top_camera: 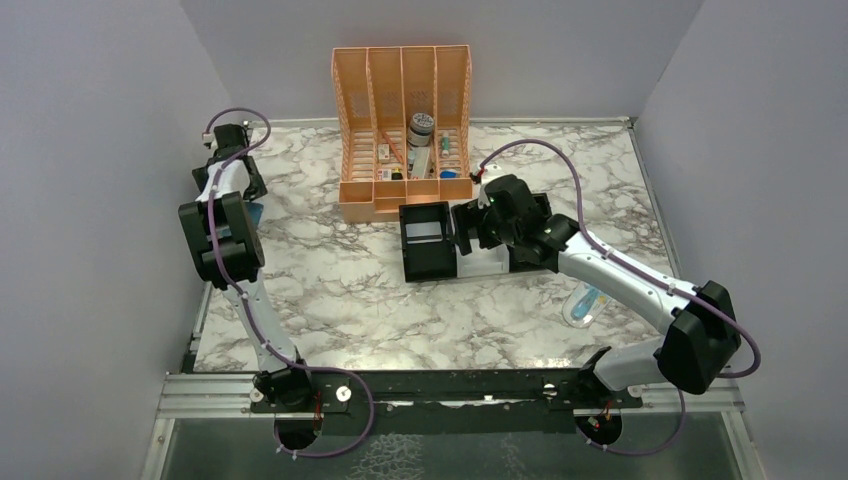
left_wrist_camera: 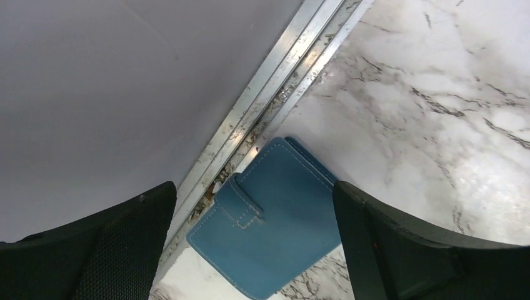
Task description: Take the credit cards out of the card holder
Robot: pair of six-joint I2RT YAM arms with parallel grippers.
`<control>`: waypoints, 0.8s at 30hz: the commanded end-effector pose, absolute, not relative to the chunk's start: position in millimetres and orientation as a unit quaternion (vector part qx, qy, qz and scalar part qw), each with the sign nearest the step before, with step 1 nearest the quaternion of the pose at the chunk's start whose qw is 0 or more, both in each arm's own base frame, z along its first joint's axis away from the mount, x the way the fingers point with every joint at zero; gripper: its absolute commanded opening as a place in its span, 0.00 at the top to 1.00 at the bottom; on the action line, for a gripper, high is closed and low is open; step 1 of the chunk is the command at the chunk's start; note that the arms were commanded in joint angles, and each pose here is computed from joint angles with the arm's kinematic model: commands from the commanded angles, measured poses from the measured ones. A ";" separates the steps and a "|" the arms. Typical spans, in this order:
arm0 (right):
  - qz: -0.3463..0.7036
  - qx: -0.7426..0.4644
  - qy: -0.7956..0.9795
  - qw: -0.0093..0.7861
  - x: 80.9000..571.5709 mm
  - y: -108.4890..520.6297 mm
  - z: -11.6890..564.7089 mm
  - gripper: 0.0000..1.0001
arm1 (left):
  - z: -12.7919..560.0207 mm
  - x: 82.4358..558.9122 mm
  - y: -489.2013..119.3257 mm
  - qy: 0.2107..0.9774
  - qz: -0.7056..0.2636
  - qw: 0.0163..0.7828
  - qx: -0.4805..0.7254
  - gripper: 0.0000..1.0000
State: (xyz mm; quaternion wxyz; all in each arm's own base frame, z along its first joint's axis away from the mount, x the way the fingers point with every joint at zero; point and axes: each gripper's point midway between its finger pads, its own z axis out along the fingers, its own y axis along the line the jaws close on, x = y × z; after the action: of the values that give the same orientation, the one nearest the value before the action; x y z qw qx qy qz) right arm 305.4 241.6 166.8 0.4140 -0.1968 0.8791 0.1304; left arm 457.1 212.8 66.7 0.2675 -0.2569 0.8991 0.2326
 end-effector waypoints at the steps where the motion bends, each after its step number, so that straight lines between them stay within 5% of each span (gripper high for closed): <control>1: 0.124 -0.186 0.882 0.416 308.3 239.7 165.5 0.06 | 52.6 468.1 219.3 0.911 0.195 0.266 -0.249 0.01; 10: 0.127 -0.180 0.889 0.402 304.3 239.7 160.9 0.06 | 13.5 452.3 170.6 0.943 0.070 0.215 -0.244 0.16; 19: 0.127 -0.174 0.886 0.410 295.8 230.2 164.3 0.06 | 15.5 413.4 128.9 0.942 0.003 0.205 -0.265 0.43; 24: 0.141 -0.169 0.887 0.405 289.1 230.8 161.2 0.06 | 11.7 386.4 81.2 0.947 -0.036 0.201 -0.249 0.44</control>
State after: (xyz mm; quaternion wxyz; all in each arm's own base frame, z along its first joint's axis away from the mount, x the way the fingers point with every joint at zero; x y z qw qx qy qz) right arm 292.9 232.7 157.0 0.3991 -0.1837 0.8887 0.1310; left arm 416.1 135.6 23.6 0.2365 -0.2578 0.9363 0.0290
